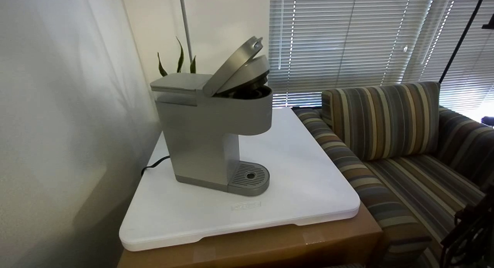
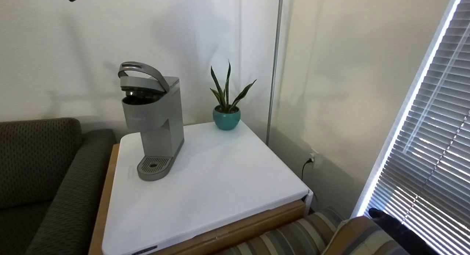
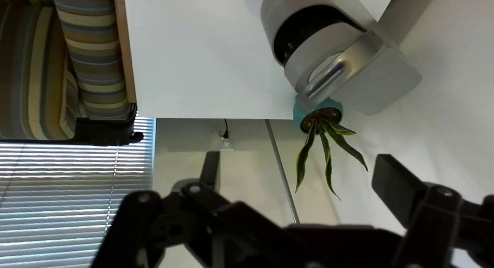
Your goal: Close then reopen the lid of the machine
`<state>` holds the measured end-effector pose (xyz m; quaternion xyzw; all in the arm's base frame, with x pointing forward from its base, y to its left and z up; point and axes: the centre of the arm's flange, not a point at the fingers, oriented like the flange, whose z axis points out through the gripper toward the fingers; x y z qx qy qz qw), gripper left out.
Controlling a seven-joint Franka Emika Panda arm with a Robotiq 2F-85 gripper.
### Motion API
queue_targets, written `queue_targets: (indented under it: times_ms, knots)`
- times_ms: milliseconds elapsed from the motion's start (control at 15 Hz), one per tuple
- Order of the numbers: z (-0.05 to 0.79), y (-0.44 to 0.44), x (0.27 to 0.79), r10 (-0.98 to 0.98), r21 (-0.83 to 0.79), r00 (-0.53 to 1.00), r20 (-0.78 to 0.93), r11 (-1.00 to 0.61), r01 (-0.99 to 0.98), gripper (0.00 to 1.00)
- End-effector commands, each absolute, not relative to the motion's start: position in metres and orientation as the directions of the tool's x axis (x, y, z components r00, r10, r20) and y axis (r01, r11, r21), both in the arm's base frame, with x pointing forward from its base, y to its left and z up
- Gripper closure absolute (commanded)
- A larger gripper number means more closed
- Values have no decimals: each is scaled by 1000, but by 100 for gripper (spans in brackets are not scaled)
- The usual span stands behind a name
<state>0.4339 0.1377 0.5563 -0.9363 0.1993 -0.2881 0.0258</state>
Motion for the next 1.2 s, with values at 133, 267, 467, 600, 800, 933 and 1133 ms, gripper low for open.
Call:
queue_targets:
  times_ms: [133,267,467,600,800,933,1133]
  knots:
    - [547,144,446,-496,-198,677,543,-860,-471,0]
    - [542,147,450,-541,-216,639,547,-829,-516,0]
    - [533,151,456,-614,-283,567,549,-775,-565,0]
    - [528,156,460,-655,-337,518,550,-742,-580,0]
    - [525,157,461,-677,-371,479,559,-721,-586,0]
    - [532,157,454,-672,-358,498,547,-726,-587,0]
    - [532,157,454,-675,-360,495,546,-723,-589,0]
